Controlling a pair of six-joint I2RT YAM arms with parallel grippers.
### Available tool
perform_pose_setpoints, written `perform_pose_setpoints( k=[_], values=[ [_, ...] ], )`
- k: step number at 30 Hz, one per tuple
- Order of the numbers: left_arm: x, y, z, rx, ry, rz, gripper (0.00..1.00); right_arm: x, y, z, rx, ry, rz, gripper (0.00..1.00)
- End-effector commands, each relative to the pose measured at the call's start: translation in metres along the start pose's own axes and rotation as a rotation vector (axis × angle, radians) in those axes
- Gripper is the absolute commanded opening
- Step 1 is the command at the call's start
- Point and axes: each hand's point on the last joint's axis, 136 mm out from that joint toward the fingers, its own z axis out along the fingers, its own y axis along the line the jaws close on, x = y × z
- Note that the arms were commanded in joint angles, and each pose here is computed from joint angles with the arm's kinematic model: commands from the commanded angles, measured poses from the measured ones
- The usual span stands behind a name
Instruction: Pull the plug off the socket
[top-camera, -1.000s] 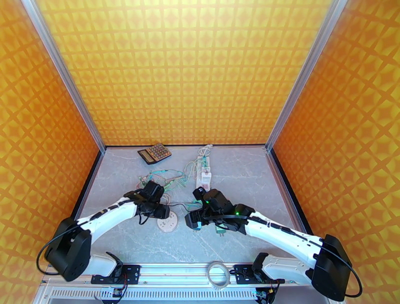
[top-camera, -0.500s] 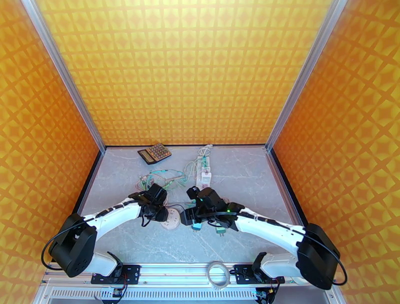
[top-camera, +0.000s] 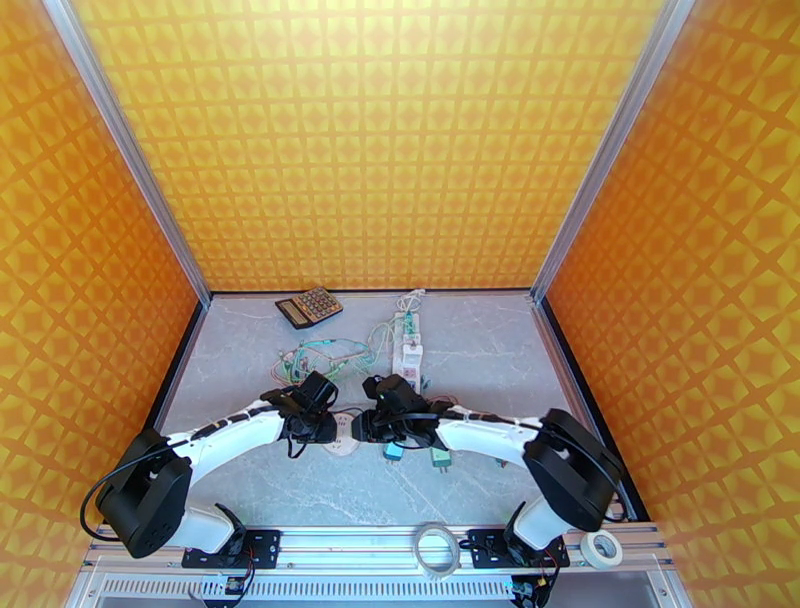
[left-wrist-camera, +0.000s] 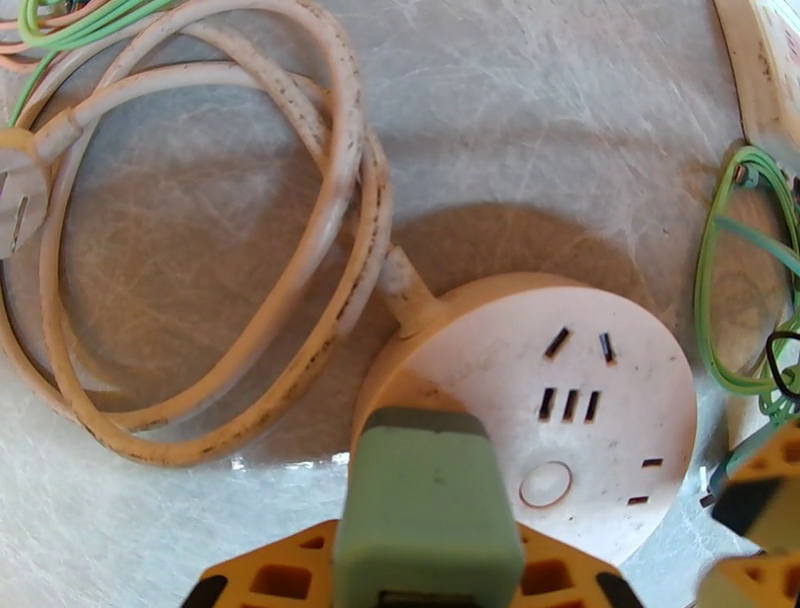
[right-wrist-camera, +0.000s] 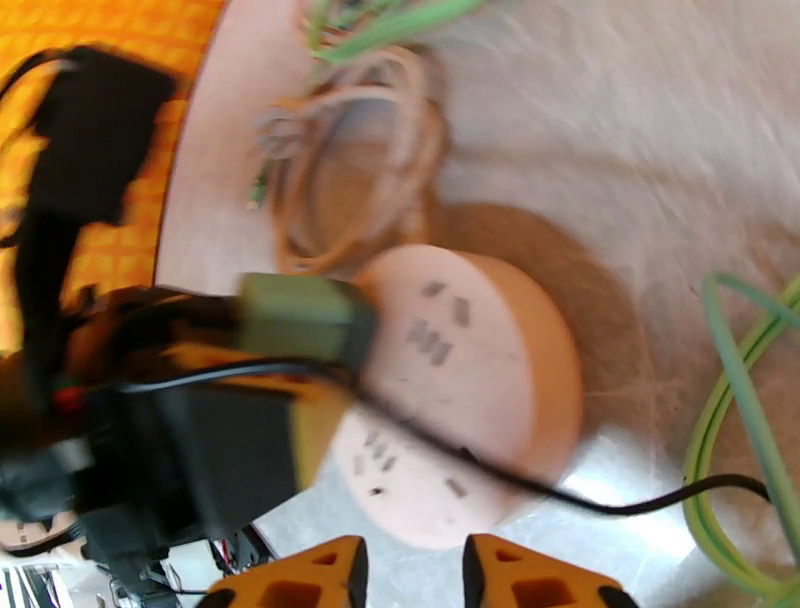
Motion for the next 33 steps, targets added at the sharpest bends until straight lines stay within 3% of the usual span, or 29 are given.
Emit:
perform_pose_setpoints(
  k=[1, 14, 23, 33],
  values=[
    [0.006, 0.01, 0.001, -0.064, 0.019, -0.024, 0.26, -0.005, -0.007, 0.008, 0.044, -0.02, 0.048, 0.34],
    [0.007, -0.001, 0.004, -0.056, 0.026, 0.015, 0.26, -0.008, -0.029, 0.048, 0.144, 0.051, 0.065, 0.49],
    [0.002, -0.005, -0.003, -0.045, 0.014, -0.009, 0.25, 0.015, -0.064, 0.055, 0.287, 0.138, 0.052, 0.34],
    [-0.011, -0.012, -0.021, -0.029, 0.007, -0.022, 0.21, 0.032, -0.086, 0.054, 0.392, 0.213, 0.014, 0.3]
  ],
)
